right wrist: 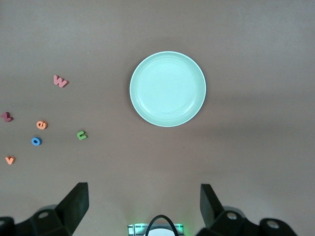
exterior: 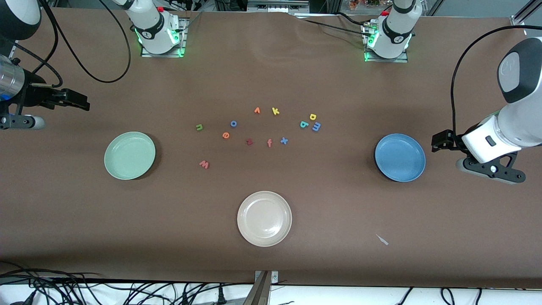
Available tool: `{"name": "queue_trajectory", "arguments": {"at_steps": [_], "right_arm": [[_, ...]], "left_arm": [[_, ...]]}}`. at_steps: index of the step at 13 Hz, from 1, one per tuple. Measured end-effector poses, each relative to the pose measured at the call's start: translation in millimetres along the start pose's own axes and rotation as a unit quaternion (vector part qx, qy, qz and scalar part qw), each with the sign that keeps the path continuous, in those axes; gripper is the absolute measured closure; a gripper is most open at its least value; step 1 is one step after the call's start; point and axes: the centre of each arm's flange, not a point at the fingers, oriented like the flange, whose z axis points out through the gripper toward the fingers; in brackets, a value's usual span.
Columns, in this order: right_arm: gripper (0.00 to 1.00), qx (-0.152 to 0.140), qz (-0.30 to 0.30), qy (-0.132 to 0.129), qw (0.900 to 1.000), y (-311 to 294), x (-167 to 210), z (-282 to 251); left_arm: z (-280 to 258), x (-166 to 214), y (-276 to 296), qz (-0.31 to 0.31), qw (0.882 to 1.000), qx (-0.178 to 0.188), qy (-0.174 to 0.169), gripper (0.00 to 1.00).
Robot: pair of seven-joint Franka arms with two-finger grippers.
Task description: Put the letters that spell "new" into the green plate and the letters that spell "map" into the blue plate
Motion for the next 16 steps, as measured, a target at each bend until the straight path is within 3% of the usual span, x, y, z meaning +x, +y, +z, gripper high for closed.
{"name": "queue_trajectory", "arguments": {"at_steps": [16], "right_arm": [[0.00, 0.001, 0.000, -0.002, 1.000, -0.2, -0.4, 0.3]], "left_arm": [[0.2, -1.8, -7.8, -0.006, 1.000, 0.000, -0.001, 0.00]]}}
